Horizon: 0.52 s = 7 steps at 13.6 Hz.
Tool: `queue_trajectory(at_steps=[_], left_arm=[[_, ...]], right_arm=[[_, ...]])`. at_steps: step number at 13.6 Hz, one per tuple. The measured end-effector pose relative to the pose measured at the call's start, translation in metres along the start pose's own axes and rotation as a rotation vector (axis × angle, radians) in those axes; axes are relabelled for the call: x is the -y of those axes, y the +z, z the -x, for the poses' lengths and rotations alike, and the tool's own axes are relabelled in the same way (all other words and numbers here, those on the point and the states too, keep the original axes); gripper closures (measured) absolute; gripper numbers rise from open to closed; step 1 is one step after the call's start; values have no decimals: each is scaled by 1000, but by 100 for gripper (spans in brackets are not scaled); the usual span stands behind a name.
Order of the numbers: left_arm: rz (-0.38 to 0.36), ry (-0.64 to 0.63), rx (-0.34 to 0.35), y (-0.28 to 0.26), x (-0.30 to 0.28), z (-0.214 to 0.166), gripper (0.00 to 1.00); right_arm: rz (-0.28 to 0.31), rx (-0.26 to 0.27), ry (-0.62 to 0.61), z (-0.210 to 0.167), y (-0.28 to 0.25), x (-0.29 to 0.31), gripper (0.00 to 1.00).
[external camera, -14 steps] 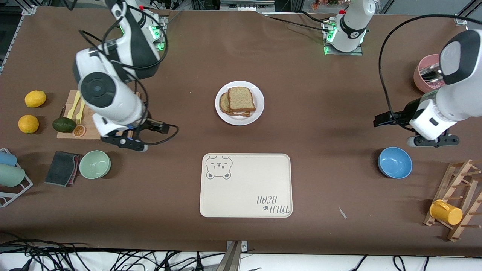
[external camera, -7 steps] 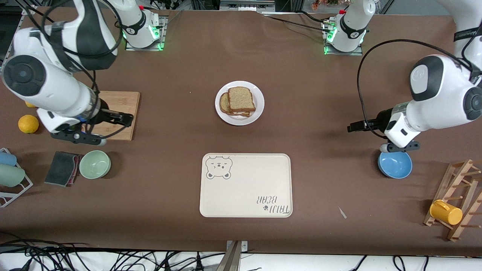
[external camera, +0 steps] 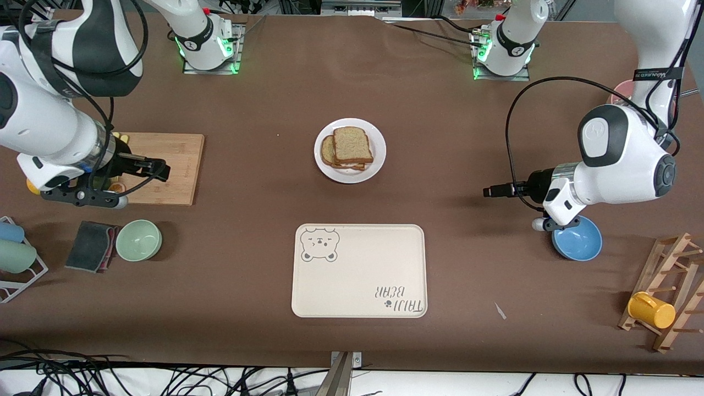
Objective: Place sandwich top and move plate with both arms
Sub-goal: 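Withdraw the right gripper while the left gripper reaches toward the plate, then move the left gripper to the white plate rim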
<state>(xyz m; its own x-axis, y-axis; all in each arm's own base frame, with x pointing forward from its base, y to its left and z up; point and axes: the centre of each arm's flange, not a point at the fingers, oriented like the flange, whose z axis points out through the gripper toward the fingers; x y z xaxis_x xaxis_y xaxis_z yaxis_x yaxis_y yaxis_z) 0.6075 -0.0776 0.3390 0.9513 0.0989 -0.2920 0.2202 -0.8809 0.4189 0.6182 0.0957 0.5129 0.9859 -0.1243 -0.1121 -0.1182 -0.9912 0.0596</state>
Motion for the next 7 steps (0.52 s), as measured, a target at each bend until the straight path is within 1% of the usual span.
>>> queue_trajectory(at_steps=[1,2,4,5,7], left_arm=[[0,4,-7,2,-2,-1,0],[1,7,-23,4,-4,-3,0],[0,21,-44,9,-5,-4,0],[8,34,-40,14,-4,-3,0],[91,76,-23,33,3,3,0]], right_arm=[[-27,4,-6,-1,-2,-8,0],[-40,1,-37,-2,-5,-16,0],[-51,-16,-97,-2,-15,-33,0],[-57,-25,-98,0,-22,-45,0],[-69,-26,-80,7,-37,-71,0]])
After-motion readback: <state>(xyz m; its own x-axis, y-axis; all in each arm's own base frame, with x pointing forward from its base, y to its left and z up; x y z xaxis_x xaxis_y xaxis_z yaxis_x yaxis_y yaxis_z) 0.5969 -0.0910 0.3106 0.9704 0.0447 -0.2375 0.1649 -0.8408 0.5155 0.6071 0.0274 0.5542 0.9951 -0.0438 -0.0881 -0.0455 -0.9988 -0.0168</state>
